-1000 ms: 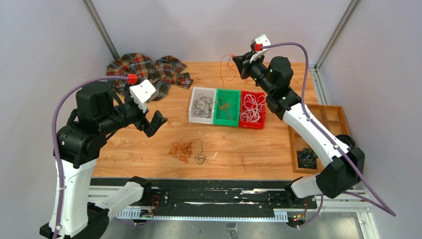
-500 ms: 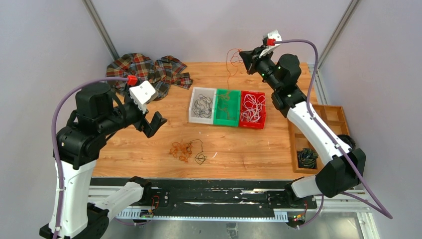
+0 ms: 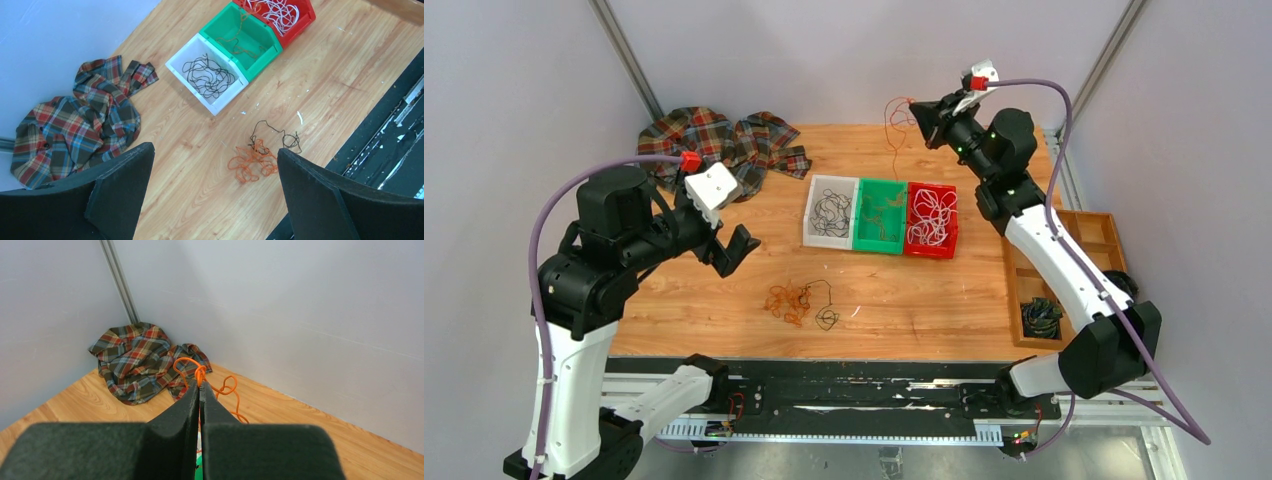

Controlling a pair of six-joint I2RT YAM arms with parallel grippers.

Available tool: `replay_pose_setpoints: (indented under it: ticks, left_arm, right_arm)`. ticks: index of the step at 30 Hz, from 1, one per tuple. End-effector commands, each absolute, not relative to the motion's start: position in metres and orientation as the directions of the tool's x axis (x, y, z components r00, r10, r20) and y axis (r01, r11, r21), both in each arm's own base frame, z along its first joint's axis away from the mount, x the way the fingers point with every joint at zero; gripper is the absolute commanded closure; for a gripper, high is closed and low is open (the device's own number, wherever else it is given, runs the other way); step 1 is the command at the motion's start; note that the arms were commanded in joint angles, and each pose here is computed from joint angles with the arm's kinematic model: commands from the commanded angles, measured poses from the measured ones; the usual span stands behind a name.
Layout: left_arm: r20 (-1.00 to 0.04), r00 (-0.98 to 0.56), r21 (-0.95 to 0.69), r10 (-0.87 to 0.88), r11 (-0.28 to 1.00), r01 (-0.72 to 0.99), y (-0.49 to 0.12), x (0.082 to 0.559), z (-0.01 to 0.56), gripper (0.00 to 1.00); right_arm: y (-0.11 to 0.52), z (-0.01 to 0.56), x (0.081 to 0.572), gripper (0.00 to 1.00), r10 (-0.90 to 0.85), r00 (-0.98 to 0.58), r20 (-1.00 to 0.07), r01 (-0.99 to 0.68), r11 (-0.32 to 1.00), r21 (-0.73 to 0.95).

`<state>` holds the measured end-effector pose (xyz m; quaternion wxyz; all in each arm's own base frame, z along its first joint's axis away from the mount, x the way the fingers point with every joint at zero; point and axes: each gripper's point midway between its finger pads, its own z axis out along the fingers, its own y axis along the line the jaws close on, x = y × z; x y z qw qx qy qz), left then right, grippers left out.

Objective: Untangle the cables
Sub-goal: Place the cable in the bin.

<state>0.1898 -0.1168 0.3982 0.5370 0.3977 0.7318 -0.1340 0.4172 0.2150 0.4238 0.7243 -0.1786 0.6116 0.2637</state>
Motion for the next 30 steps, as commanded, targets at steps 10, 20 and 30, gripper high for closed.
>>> replay_pose_setpoints:
  ticks: [10, 20, 30]
  left_arm:
    - [-0.894, -0.079, 0.246, 0.442, 0.630, 0.736, -0.120, 0.190, 0.398, 0.02]
    - [-0.865, -0.101, 0.257, 0.492, 0.607, 0.752, -0.118, 0.195, 0.374, 0.02]
    - [-0.800, -0.120, 0.319, 0.587, 0.588, 0.743, -0.106, 0.205, 0.344, 0.02]
  right_arm:
    - [0.225, 0.294, 0.448, 0.99, -0.040, -0.109, -0.993, -0.612, 0.790, 0.036]
    - [0.248, 0.195, 0.437, 0.99, -0.231, -0.314, -0.921, -0.616, 0.787, 0.013]
    - [0.246, 0.127, 0.429, 0.99, -0.250, -0.473, -0.845, -0.563, 0.823, 0.071]
